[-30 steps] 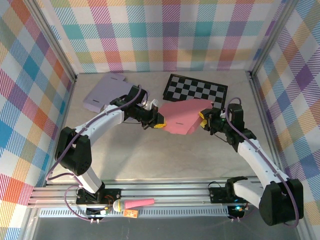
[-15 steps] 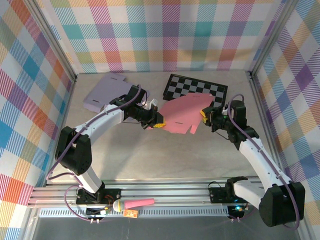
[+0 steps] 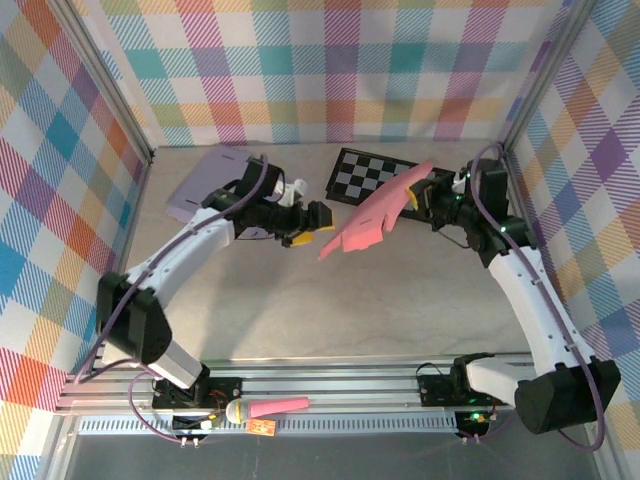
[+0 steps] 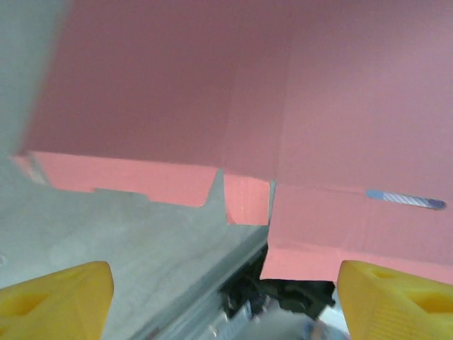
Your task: Fold the paper box
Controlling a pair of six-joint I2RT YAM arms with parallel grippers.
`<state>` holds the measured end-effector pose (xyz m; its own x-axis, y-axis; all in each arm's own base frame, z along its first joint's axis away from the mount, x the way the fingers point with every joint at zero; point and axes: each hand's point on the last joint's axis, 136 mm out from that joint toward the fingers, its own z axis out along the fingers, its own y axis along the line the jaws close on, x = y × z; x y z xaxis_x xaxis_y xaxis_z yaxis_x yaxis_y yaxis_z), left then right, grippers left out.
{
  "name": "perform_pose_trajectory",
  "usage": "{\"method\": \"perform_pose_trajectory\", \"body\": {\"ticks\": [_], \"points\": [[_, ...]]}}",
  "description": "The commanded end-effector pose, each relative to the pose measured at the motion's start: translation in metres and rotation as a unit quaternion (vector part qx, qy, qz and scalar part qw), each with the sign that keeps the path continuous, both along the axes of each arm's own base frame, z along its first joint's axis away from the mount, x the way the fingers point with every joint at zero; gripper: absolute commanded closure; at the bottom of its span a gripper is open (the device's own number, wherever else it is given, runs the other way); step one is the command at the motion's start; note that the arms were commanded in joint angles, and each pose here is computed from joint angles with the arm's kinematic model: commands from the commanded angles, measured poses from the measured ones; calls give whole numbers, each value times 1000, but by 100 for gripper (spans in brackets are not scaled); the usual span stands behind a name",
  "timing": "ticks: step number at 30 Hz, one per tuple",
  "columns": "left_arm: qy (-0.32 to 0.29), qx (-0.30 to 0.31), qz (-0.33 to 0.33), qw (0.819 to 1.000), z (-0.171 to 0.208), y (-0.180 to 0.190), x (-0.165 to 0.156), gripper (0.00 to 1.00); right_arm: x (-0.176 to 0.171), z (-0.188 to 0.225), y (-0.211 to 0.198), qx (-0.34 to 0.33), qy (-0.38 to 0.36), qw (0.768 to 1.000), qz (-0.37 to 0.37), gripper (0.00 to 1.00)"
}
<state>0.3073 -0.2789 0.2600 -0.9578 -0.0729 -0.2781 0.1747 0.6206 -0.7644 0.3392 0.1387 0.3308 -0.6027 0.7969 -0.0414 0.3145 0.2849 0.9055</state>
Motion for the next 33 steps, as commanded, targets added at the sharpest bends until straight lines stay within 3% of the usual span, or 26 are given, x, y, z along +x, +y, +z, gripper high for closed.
{"method": "perform_pose_trajectory", "body": {"ticks": [1,7,11,14,17,26,31,33], "points": [[-132,32,43,990,59,27,4,18,-19,0,-17,-84,60,994,-38,100],[-234,96,-55,966,71,14,-27,20,-35,20,-26,-188,131,970,-86,100],[-311,163,-118,929,65,-2,-48,19,-24,16,-8,-185,158,967,-82,100],[-355,181,-108,911,67,-4,-53,17,-13,17,11,-182,149,969,-73,100],[-360,199,-79,908,64,5,-49,17,-4,13,27,-176,136,973,-60,100],[-348,186,-122,911,33,2,-72,15,-6,-25,48,-179,204,959,-81,100],[-372,195,-120,899,27,-10,-70,14,1,-35,58,-180,213,957,-81,100],[-389,222,-115,887,23,-18,-67,6,3,-40,62,-177,218,957,-79,100]]}}
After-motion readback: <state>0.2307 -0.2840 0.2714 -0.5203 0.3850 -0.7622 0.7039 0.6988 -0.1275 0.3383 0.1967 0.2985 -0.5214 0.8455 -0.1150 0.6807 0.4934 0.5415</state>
